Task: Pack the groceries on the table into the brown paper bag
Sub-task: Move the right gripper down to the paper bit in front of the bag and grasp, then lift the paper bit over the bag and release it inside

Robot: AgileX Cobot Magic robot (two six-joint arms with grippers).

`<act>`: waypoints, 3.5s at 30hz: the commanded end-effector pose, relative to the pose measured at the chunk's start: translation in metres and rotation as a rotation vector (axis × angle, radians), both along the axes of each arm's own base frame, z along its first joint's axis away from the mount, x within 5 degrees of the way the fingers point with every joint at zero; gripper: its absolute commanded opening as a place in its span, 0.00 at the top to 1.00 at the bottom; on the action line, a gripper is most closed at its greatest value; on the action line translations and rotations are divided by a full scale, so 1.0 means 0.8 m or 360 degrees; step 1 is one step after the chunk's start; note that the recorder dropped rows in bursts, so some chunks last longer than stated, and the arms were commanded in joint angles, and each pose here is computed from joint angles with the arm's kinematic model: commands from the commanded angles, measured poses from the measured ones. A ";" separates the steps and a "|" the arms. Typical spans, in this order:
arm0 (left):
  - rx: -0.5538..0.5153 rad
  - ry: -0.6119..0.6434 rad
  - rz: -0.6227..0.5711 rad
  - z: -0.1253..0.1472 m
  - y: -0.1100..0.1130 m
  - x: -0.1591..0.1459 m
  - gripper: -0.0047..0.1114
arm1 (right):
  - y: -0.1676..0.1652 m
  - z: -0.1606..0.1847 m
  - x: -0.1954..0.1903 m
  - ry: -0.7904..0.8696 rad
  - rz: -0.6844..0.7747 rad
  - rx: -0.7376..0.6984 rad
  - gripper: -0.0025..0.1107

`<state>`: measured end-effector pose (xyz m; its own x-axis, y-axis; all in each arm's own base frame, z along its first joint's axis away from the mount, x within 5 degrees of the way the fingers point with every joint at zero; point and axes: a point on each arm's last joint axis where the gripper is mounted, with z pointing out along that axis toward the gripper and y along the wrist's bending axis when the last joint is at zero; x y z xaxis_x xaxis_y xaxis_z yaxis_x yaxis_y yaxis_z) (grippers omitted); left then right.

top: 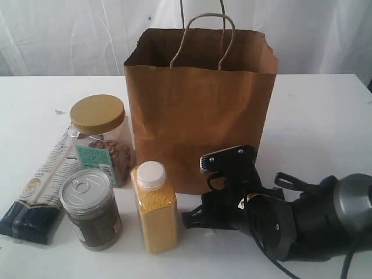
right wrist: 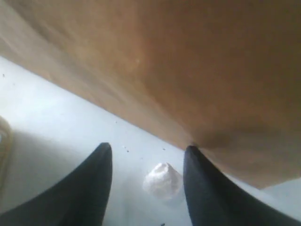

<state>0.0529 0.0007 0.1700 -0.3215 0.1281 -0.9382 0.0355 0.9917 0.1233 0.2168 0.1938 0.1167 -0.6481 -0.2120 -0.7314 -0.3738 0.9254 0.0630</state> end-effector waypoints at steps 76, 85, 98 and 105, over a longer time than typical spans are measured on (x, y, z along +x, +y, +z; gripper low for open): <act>-0.0007 -0.0009 0.0002 0.000 0.000 0.000 0.96 | -0.198 0.265 -0.187 -0.0957 -0.0113 0.1965 0.98; -0.0007 -0.0009 0.0002 0.000 0.000 0.000 0.96 | -0.103 0.316 -0.128 -0.0855 0.0221 0.1194 0.98; -0.0007 -0.0009 0.0002 0.000 0.000 0.000 0.96 | -0.069 0.333 0.073 -0.0635 -0.0109 0.0792 0.98; -0.0007 -0.0009 0.0002 0.000 0.000 0.000 0.96 | -0.062 0.309 0.098 -0.0432 0.0005 0.0679 0.98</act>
<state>0.0529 0.0007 0.1700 -0.3215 0.1281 -0.9382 0.0355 0.9917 0.1233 0.2913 0.1437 0.3681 -0.4058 0.1909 -0.8938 -0.4133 0.8339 0.3657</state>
